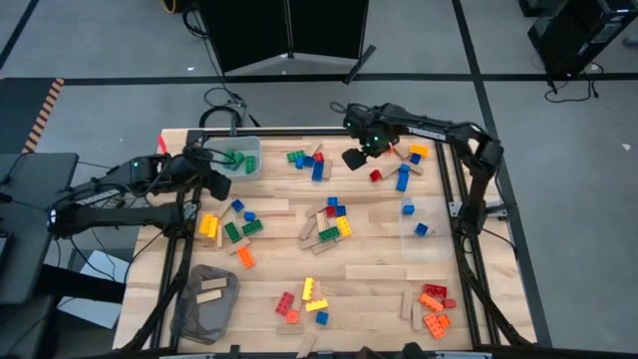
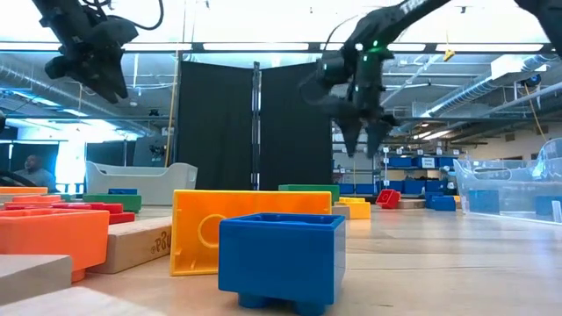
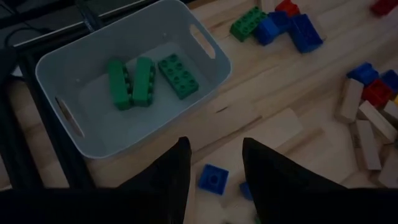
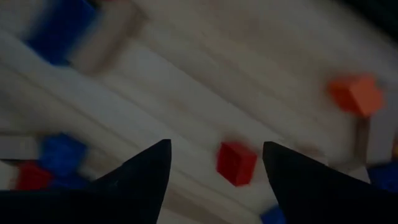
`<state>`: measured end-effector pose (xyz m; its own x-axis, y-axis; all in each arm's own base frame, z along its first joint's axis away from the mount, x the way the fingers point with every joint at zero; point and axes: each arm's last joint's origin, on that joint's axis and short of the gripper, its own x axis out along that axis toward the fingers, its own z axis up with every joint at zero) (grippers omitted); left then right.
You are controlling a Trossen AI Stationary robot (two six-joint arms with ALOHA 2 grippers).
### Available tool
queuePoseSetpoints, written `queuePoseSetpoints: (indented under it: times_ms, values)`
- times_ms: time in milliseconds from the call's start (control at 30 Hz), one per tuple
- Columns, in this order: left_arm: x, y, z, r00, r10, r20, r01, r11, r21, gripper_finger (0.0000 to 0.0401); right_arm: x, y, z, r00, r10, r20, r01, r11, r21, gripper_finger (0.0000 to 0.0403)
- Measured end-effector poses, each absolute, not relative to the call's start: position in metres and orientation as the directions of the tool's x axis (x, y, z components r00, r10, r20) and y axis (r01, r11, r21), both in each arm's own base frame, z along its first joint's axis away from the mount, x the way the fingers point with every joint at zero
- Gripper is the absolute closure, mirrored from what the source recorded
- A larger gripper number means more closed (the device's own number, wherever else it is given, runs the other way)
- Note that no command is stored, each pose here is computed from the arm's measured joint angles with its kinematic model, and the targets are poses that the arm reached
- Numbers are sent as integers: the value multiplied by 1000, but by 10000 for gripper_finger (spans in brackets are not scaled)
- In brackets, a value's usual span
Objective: Sort blocks by size
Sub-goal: Put the small red game piece into the transparent bin
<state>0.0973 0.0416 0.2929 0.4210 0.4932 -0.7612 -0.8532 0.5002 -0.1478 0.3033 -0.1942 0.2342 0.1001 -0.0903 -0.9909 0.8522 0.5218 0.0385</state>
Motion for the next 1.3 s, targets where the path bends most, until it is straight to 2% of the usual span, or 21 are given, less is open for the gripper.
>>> queuePoseSetpoints:
  times_ms: [400,600,833,1133,1300]
  values:
    - [98,42,293,427,497,-755,-849,507,-146,249,306,-203,179,-62,-21,-998,853,518,-64,75]
    - [98,42,294,420,510,-751,-854,501,-138,249,302,-203,149,-148,36,-988,847,520,-108,72]
    - [101,43,296,450,523,-723,-849,502,-165,249,300,-201,141,-144,33,-989,846,523,-105,119]
    - [103,44,298,473,530,-704,-840,512,-178,249,301,-200,141,-120,72,-990,852,519,-65,239]
    - [103,44,298,473,530,-704,-836,522,-168,249,299,-195,151,-121,62,-991,844,532,-70,246]
